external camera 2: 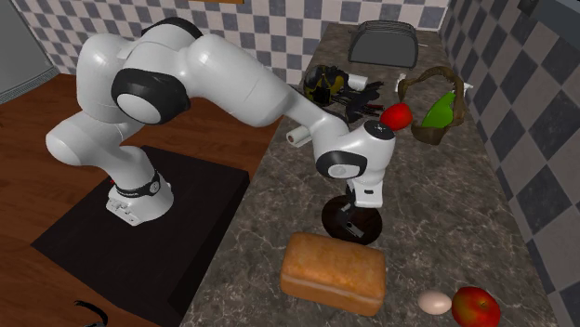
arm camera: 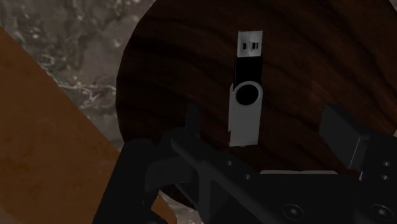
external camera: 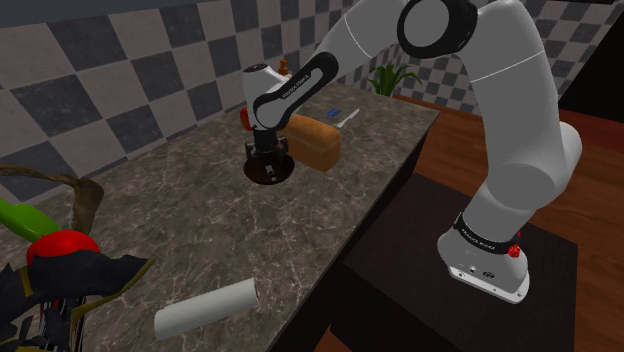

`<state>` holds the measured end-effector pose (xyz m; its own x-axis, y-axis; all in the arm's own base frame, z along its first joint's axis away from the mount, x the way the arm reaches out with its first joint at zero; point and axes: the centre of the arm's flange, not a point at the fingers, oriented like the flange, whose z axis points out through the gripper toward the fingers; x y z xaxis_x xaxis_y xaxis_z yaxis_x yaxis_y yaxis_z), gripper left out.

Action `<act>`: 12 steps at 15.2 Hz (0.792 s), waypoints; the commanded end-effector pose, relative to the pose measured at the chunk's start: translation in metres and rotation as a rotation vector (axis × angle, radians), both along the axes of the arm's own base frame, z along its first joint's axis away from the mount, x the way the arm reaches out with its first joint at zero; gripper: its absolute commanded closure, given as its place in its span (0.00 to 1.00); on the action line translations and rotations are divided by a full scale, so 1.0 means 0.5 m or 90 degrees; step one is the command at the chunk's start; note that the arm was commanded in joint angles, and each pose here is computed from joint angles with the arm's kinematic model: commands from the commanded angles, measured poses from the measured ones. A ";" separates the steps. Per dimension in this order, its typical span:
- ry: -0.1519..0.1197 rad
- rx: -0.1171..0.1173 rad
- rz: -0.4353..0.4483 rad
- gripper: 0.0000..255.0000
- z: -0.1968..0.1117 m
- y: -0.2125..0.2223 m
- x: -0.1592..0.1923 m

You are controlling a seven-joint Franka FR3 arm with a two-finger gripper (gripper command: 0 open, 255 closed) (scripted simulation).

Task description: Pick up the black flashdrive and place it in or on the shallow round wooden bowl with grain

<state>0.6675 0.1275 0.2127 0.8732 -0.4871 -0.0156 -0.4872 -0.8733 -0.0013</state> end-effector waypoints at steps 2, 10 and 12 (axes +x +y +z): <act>0.000 0.000 0.000 0.00 0.000 0.000 0.000; 0.000 0.000 0.000 0.00 0.100 -0.001 0.001; 0.000 0.000 0.000 0.00 0.100 -0.001 0.001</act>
<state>0.6681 0.1271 0.2624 0.8732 -0.4871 -0.0153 -0.4872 -0.8733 -0.0015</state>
